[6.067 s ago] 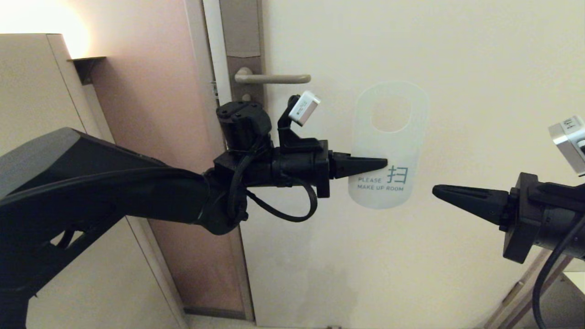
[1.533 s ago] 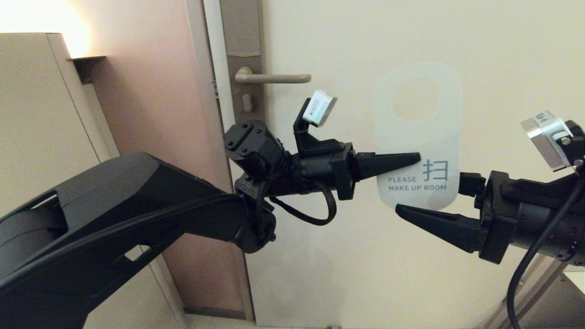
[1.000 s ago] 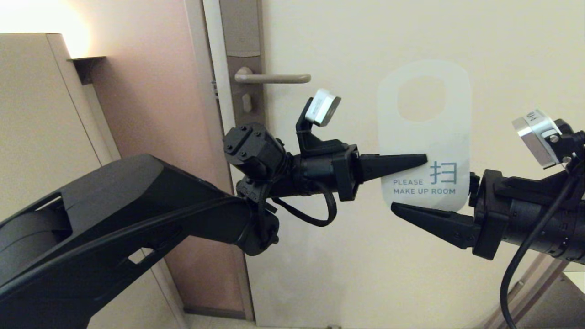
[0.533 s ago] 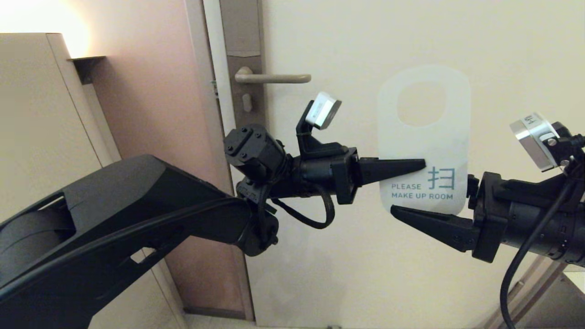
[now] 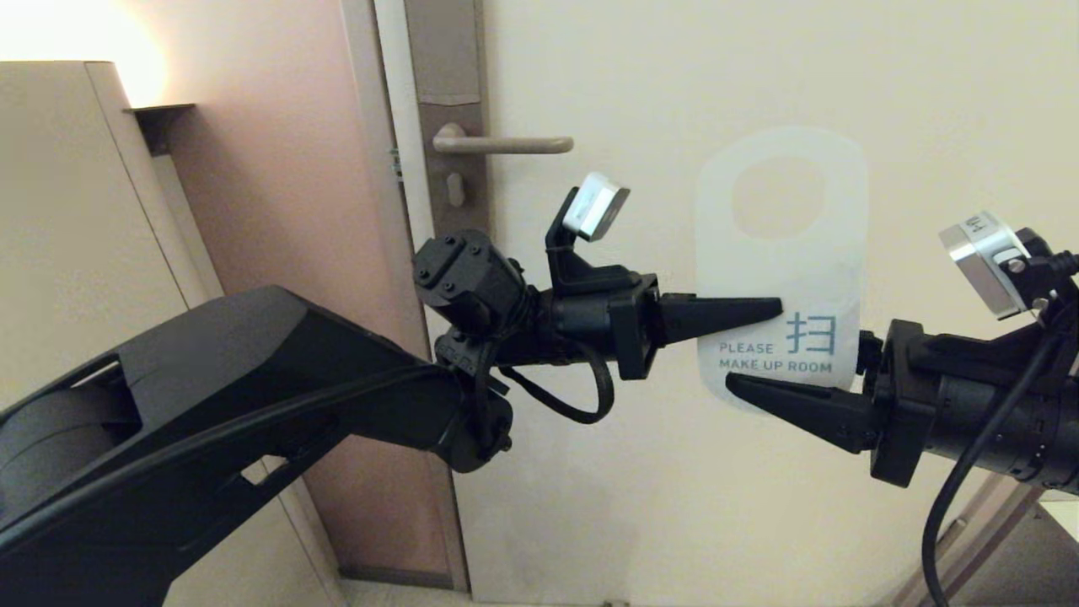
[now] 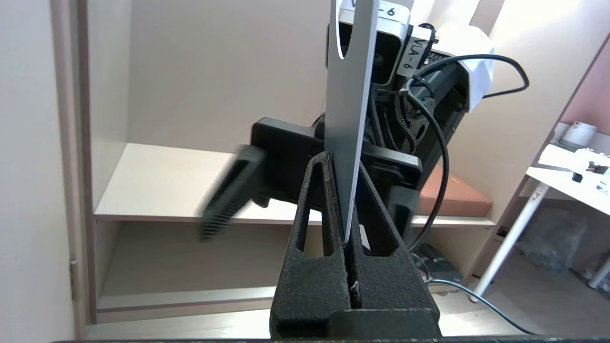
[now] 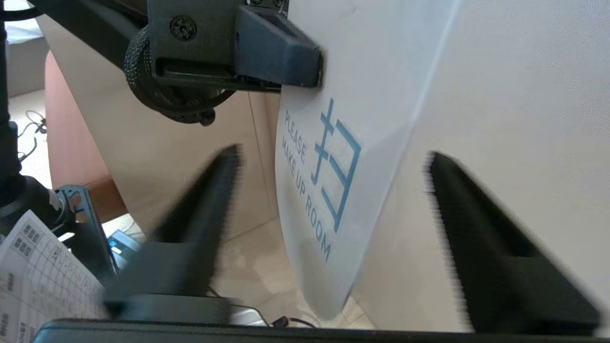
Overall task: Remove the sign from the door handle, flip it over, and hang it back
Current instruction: Hand it to the other hand
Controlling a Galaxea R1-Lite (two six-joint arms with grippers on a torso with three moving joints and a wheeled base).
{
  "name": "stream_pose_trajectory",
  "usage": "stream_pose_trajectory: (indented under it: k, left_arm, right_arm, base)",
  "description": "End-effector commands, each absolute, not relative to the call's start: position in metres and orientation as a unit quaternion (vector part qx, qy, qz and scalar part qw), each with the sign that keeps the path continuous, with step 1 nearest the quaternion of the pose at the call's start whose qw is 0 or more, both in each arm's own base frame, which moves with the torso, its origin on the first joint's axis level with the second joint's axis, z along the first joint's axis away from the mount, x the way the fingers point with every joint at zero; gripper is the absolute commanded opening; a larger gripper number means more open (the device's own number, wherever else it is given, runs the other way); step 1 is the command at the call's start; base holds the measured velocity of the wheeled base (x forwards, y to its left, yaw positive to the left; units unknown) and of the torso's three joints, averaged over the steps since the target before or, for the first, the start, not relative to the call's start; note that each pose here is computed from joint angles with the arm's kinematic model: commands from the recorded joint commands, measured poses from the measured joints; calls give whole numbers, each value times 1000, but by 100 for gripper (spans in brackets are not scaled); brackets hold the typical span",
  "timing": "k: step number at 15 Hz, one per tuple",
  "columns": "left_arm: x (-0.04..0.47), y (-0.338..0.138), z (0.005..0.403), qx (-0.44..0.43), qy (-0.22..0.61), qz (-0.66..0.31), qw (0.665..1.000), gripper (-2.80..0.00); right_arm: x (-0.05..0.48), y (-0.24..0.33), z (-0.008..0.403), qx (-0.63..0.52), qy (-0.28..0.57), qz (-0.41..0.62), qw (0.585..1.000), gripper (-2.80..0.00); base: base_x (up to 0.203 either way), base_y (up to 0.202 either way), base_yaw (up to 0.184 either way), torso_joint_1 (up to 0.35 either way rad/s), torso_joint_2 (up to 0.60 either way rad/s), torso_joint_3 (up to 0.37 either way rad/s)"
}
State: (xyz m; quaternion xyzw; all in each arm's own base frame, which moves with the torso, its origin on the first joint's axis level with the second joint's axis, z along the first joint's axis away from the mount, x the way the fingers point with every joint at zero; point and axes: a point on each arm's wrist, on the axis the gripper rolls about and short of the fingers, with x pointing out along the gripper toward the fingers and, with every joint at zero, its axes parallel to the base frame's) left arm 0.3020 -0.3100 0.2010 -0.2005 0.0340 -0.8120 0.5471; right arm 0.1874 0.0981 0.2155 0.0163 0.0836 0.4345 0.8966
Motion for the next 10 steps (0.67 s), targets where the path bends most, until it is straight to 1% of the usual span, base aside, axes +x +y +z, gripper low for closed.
stream_pose_trajectory:
  k: [1,10]
  left_arm:
    - [300,-308,204,-195,16,-817,543,-280]
    - [296,-308,203,-195,23,-818,540,-280]
  right_arm:
    - [187,98,216,16,82,435,896,-280]
    - [186,98,213,16,87,436,896,-280]
  base:
    - [0,0,0,0,0,0]
    - [0,0,0,0,0,0]
